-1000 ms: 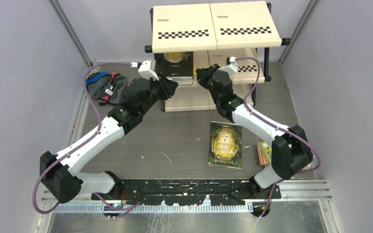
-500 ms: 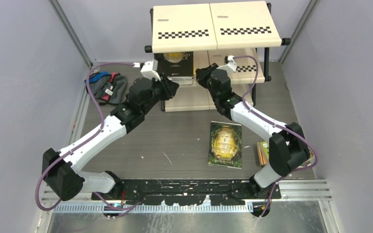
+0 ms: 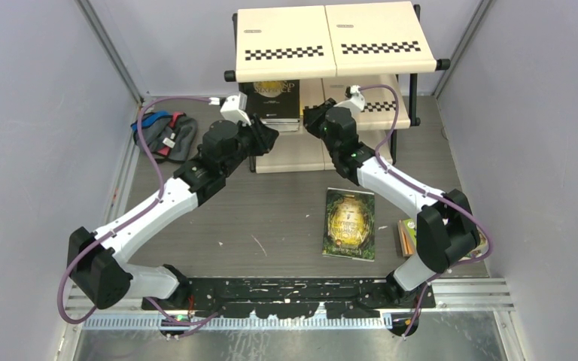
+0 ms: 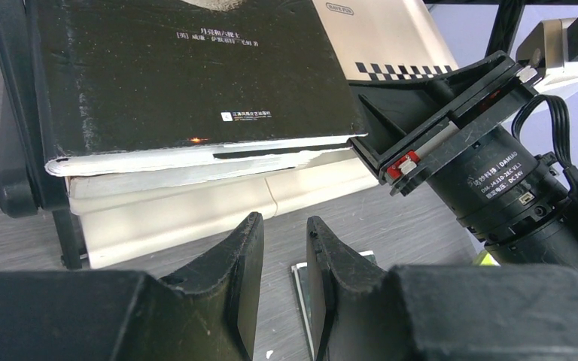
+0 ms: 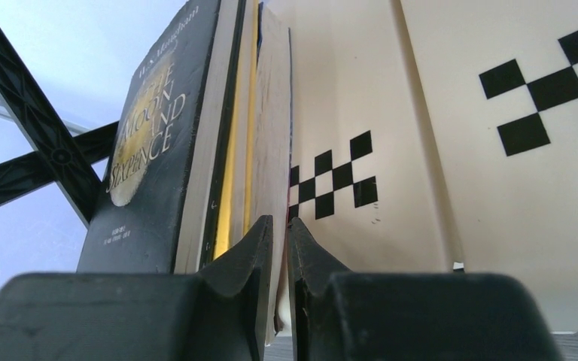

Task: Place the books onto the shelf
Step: Adjust the book on the shelf.

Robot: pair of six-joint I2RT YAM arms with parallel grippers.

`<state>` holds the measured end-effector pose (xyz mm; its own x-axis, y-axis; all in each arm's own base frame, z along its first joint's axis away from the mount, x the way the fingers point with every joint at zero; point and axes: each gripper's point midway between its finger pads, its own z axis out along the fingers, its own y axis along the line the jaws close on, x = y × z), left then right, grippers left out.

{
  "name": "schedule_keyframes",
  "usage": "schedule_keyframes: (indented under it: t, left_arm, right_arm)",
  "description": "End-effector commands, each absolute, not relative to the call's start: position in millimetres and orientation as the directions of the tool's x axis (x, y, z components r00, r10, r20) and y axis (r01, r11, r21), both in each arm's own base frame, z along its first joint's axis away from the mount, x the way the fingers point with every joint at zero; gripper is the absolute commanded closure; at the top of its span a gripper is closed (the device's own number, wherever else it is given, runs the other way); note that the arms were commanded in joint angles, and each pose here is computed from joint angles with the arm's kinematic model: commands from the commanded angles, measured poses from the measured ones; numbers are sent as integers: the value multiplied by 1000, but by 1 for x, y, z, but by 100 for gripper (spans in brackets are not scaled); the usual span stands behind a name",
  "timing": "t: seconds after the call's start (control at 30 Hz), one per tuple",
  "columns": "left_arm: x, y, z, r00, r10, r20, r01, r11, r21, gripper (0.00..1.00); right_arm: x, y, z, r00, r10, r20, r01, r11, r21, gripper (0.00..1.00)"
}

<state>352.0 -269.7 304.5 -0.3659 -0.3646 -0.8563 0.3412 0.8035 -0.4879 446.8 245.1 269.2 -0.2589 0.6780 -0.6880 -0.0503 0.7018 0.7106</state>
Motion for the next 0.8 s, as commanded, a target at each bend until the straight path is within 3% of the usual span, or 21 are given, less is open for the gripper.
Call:
schedule_keyframes:
  t: [0.0, 0.77]
  left_arm:
    - [357, -273, 334, -306, -401, -863, 386, 777, -498, 72]
    - [359, -273, 338, -294, -394, -871, 388, 784, -486, 72]
  right_arm:
    - [447, 246, 312, -196, 692, -694, -114, 687, 717, 81]
    - [440, 267, 319, -234, 658, -716, -150, 704, 695, 81]
